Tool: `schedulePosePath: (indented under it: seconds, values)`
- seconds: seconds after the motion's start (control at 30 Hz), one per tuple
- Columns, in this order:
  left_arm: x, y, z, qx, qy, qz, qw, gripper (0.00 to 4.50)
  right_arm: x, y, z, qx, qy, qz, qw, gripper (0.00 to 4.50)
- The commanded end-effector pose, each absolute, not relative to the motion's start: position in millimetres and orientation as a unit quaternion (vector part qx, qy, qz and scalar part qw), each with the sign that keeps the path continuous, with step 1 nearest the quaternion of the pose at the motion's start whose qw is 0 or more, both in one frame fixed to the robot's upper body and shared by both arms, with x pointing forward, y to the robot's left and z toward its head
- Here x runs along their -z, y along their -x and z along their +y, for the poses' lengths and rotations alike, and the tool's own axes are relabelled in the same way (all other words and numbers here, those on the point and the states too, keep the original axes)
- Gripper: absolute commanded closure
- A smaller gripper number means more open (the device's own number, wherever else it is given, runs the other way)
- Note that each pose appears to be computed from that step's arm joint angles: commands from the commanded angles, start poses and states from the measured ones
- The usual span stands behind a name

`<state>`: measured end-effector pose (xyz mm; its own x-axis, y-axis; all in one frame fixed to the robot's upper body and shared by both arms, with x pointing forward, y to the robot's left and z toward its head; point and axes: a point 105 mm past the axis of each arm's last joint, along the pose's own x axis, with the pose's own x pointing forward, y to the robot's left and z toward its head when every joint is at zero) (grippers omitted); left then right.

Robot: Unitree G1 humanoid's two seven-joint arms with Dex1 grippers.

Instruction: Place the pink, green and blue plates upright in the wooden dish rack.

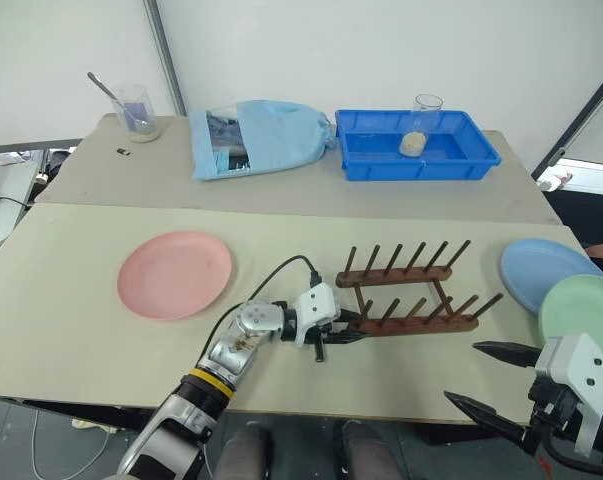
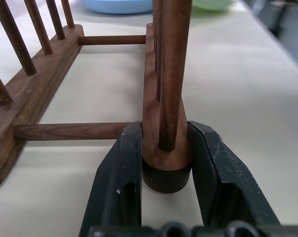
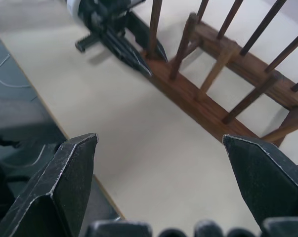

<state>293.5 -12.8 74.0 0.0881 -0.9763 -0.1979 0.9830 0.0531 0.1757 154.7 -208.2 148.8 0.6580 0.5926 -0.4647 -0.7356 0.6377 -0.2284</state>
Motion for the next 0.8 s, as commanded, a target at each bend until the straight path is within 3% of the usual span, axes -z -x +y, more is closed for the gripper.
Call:
schedulePosePath:
  seconds: [0.03,0.2,0.43,0.53,0.63,0.67,0.7,0.8]
  values:
    - [-77,-305,-14,0.675,-0.154,0.000,0.721,3.63,-149,-155,-203,-0.380,0.221,0.161,0.883,0.00]
    - [-81,-318,-15,0.659,-0.152,-0.011,0.737,3.63,-143,-160,-199,-0.383,0.224,0.153,0.883,0.00]
    - [-88,-319,-2,0.650,-0.172,-0.033,0.740,0.36,-133,-165,-201,-0.380,0.238,0.168,0.878,0.00]
    - [-105,-305,19,0.666,-0.168,-0.035,0.726,0.36,-126,-172,-208,-0.367,0.244,0.194,0.877,0.00]
    - [-109,-275,30,0.706,-0.134,0.014,0.696,0.36,-122,-179,-218,-0.362,0.268,0.201,0.870,0.00]
    - [-108,-264,31,0.719,-0.120,0.038,0.684,0.89,-122,-183,-220,-0.359,0.275,0.198,0.870,0.00]
    - [-106,-255,31,0.728,-0.112,0.060,0.673,1.21,-122,-187,-223,-0.353,0.277,0.197,0.872,0.54]
    - [-100,-248,22,0.718,-0.116,0.085,0.681,2.54,-116,-199,-228,-0.352,0.286,0.206,0.867,1.48]
